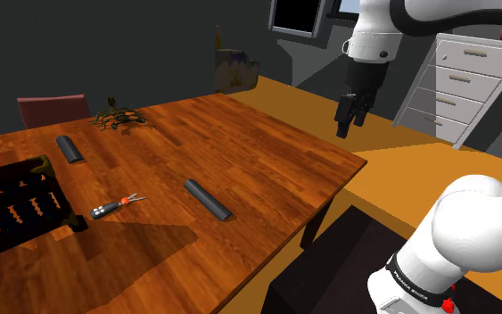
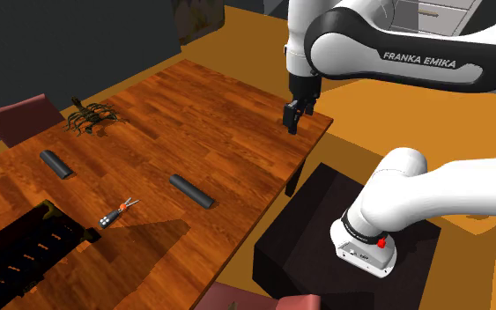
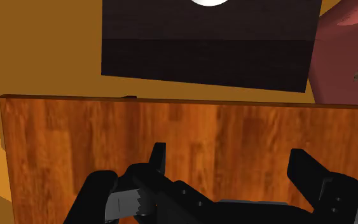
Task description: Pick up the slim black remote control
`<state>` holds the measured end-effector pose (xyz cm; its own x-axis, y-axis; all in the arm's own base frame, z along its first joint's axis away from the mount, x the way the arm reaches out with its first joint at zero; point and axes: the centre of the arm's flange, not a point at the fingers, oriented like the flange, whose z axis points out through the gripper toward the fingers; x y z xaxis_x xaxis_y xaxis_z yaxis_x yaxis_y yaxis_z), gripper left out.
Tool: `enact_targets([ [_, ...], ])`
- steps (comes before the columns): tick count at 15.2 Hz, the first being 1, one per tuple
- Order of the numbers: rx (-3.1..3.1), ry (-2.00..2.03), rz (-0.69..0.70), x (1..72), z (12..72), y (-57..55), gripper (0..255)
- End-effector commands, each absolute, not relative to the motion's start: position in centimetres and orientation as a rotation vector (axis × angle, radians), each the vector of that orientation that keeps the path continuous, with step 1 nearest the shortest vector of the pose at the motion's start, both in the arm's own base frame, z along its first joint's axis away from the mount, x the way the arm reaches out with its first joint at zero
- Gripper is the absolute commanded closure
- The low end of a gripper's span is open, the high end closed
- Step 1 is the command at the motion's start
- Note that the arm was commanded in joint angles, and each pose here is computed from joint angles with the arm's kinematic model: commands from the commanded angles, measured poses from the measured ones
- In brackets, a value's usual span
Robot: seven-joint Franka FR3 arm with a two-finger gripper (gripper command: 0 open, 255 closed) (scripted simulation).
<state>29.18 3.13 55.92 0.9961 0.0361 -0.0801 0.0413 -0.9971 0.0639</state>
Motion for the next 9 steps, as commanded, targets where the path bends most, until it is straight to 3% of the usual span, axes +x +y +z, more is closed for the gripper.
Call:
enact_targets([
  [1, 3.073, 0.060, -0.122, 29.2, 55.9, 3.1, 0],
  [9, 3.113, 0.039, -0.094, 34.2, 49.7, 9.2, 0],
])
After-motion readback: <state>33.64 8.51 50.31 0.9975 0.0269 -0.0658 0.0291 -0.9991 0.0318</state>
